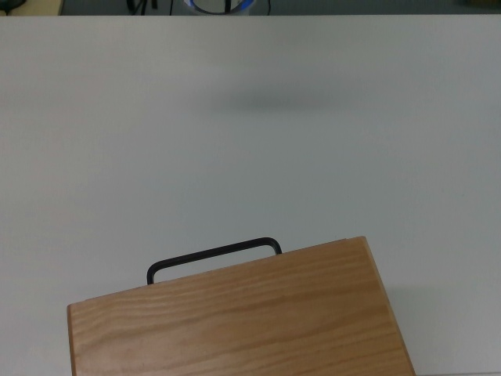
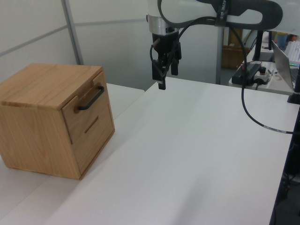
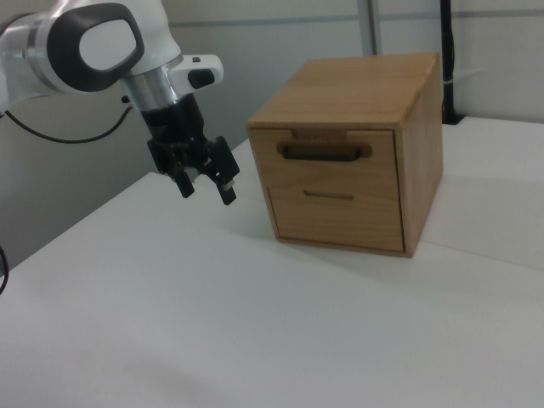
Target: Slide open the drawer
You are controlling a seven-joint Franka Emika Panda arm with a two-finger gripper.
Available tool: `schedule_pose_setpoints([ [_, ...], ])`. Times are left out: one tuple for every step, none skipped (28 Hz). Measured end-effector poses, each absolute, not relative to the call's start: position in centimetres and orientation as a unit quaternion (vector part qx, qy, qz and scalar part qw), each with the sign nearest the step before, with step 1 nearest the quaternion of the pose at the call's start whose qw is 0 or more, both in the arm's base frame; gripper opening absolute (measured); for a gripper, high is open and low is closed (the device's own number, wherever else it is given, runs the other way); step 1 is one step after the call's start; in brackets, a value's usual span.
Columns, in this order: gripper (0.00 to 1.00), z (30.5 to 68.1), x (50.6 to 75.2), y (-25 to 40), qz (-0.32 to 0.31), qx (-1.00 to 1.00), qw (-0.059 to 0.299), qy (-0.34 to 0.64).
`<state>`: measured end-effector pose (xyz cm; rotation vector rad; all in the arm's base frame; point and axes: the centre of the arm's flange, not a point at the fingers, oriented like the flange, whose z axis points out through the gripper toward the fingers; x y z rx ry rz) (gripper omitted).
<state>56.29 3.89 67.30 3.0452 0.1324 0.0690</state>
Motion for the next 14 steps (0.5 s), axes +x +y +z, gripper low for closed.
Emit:
schedule_pose_setpoints([
  [1.0,67.3,56.29,3.87,0.023,0.998,0.046,0.045],
  [1.0,67.3,56.29,3.89,0.022,0.998,0.046,0.045],
  [1.0,67.27,56.29,3.94,0.022,0.998,0.046,0.046],
  [1.0,67.24,56.29,3.99,0.022,0.998,0.046,0.046],
  [1.0,67.22,56.29,4.06,0.022,0.998,0.046,0.047],
  [1.0,67.21,56.28,4.16,0.022,0.998,0.046,0.048],
  [1.0,67.21,56.28,4.19,0.022,0.998,0.046,0.048],
  [1.0,67.2,56.28,4.2,0.022,0.998,0.046,0.048],
  [1.0,67.2,56.28,4.2,0.022,0.998,0.046,0.047],
  [1.0,67.2,56.28,4.19,0.022,0.998,0.046,0.047],
  [1.0,67.2,56.28,4.19,0.022,0.998,0.046,0.047],
  [1.0,67.2,56.28,4.2,0.022,0.998,0.046,0.047],
  [1.0,67.2,56.28,4.19,0.022,0.998,0.046,0.046],
  [1.0,67.2,56.28,4.18,0.022,0.998,0.046,0.043],
])
